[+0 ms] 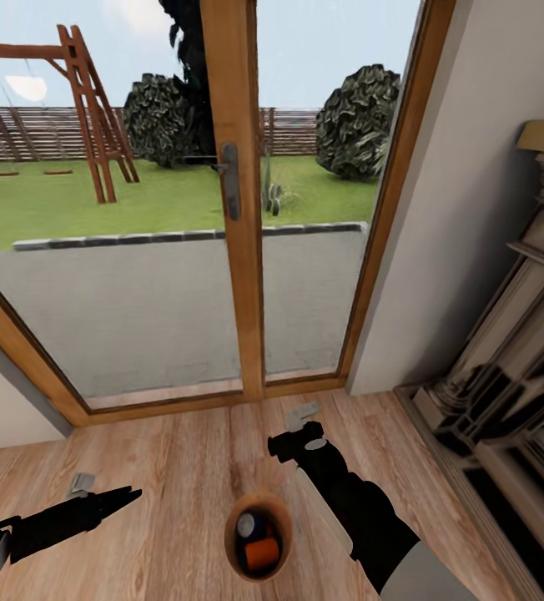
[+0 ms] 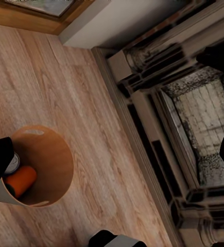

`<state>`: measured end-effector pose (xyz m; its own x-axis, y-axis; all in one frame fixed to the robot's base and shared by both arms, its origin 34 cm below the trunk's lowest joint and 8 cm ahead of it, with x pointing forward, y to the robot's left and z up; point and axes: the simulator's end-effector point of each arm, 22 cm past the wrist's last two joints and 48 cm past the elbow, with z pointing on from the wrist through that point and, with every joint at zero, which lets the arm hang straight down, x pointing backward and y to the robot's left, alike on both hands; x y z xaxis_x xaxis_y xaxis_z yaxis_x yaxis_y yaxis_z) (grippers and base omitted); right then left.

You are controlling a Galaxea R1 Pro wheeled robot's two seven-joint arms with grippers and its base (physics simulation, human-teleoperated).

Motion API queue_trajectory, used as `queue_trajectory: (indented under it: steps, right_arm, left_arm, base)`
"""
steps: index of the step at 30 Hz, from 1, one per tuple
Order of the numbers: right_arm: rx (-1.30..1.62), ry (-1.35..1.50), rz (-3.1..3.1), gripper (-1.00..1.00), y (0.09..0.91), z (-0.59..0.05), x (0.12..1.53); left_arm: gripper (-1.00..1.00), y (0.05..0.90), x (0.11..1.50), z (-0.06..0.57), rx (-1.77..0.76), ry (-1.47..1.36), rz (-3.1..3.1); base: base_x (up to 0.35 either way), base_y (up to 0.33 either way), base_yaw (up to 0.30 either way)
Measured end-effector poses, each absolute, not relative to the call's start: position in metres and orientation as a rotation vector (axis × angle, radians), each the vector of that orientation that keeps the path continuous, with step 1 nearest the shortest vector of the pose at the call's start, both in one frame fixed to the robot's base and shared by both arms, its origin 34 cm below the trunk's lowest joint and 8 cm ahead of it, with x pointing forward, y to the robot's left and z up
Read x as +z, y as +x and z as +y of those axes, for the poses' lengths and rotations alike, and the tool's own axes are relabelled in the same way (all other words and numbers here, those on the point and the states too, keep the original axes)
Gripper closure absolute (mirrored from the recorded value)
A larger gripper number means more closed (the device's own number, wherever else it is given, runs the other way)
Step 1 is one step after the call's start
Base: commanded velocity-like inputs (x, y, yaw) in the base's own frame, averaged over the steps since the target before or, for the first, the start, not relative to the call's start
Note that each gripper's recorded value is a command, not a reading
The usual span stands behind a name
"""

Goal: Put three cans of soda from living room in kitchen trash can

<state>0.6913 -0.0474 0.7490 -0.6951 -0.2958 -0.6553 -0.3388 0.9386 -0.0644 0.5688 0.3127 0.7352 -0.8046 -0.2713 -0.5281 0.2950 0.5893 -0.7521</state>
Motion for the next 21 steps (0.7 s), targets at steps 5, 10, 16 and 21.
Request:
queue_trajectory:
  steps: [5, 10, 16, 21]
  right_arm:
    - [0.077, -0.446, 2.375, -1.0, 0.692, -0.047, 0.754]
    - [0.075, -0.446, 2.367, -1.0, 0.693, -0.048, 0.758]
    - [0.072, -0.445, 2.358, -1.0, 0.694, -0.048, 0.763]
    - [0.07, -0.445, 2.35, -1.0, 0.695, -0.048, 0.768]
  left_arm:
    - [-1.0, 0.57, 0.739, 0.313, -1.193, 0.024, 2.195]
    - [-1.0, 0.571, 0.742, 0.313, -1.191, 0.029, 2.188]
    - [-1.0, 0.572, 0.747, 0.313, -1.189, 0.034, 2.179]
    - [-1.0, 0.573, 0.75, 0.313, -1.186, 0.039, 2.172]
  base:
    - [0.0, 0.0, 0.0]
    - [0.0, 0.0, 0.0]
    - [0.0, 0.0, 0.0]
    - [0.0, 0.0, 0.0]
